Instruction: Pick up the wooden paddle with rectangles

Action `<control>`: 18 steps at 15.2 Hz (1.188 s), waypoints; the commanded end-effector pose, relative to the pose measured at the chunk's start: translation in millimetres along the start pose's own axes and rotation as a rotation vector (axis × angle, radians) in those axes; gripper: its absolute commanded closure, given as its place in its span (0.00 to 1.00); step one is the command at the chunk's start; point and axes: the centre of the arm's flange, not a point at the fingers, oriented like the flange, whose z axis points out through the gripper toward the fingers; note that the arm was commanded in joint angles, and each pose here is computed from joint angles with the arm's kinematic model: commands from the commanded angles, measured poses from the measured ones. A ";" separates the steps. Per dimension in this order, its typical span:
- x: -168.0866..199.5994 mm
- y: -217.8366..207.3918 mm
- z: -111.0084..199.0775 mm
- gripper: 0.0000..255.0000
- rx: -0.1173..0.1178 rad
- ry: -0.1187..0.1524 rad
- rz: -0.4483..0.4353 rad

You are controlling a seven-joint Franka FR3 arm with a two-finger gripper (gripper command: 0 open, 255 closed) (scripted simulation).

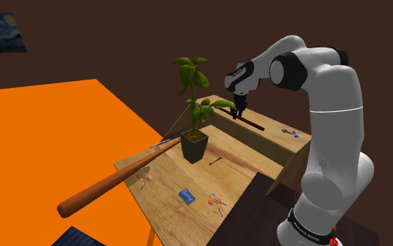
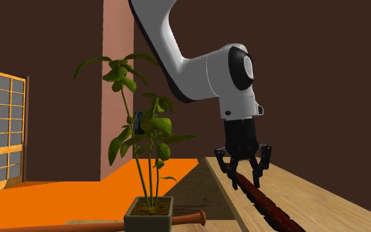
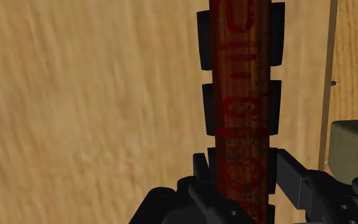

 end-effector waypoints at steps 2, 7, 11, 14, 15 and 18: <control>-2.5 3.3 3.1 1.00 -0.002 -0.006 0.005; -1.9 4.8 -17.0 1.00 -0.002 -0.006 0.005; -1.8 6.9 -38.1 1.00 -0.002 -0.006 0.005; -1.7 8.4 -53.8 1.00 -0.002 -0.006 0.005; -1.7 8.9 -59.1 1.00 -0.002 -0.006 0.005; -1.6 10.4 -74.9 1.00 -0.002 -0.006 0.005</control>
